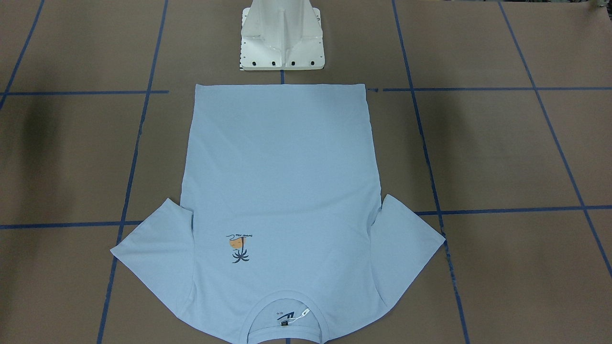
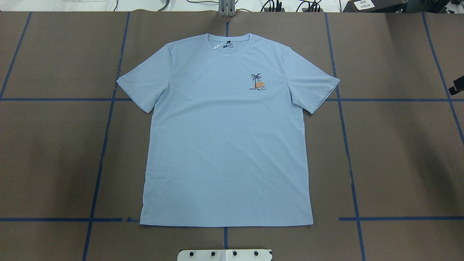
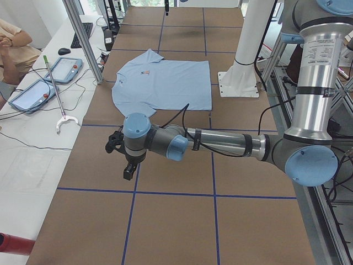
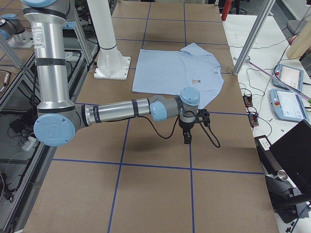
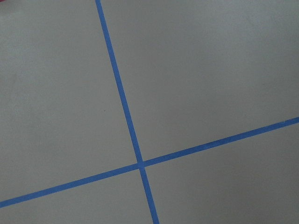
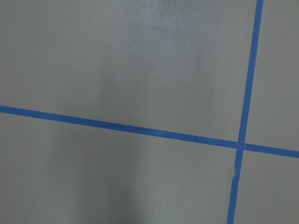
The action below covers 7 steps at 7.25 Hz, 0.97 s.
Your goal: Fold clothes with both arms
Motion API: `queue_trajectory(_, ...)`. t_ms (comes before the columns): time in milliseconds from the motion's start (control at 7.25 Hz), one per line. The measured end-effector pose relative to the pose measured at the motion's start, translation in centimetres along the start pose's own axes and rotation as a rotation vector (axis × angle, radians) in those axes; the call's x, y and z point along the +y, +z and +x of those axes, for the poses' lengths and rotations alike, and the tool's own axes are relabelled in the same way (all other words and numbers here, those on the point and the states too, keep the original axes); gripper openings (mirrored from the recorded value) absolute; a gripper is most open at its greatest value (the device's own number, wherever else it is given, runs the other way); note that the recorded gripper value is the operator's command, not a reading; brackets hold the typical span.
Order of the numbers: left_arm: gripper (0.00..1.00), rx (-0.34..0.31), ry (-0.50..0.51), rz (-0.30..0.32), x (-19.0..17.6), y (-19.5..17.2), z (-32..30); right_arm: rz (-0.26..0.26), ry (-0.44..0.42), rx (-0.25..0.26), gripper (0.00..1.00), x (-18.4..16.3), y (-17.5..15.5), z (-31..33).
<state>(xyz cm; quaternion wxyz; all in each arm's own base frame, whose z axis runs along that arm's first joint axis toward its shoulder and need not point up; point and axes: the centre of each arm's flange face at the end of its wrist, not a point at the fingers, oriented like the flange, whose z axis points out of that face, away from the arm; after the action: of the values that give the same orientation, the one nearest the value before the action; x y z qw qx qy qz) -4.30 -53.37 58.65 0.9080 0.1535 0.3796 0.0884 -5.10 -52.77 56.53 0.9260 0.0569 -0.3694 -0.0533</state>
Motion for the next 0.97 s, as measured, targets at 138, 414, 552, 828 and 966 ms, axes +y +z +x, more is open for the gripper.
queue_trajectory(138, 1.00, 0.001, 0.002, 0.003, -0.1, -0.1, 0.1, -0.002, 0.004, -0.010, 1.00, 0.0, 0.0, -0.1)
queue_trajectory(414, 1.00, 0.002, 0.008, 0.012, -0.4, -0.5, 0.6, 0.000, 0.007, -0.021, 1.00, -0.2, -0.1, -0.6)
queue_trajectory(552, 1.00, 0.004, 0.011, 0.019, -0.5, -0.8, 1.0, 0.000, -0.005, -0.025, 1.00, -0.6, 0.0, -1.3)
queue_trajectory(828, 1.00, 0.006, 0.001, 0.030, -0.6, -1.2, 1.4, 0.005, -0.045, -0.047, 1.00, -2.3, 1.2, -5.1)
queue_trajectory(966, 1.00, 0.006, 0.000, 0.032, -0.7, -1.2, 1.5, 0.013, -0.033, -0.067, 1.00, -3.9, 2.4, -8.1)
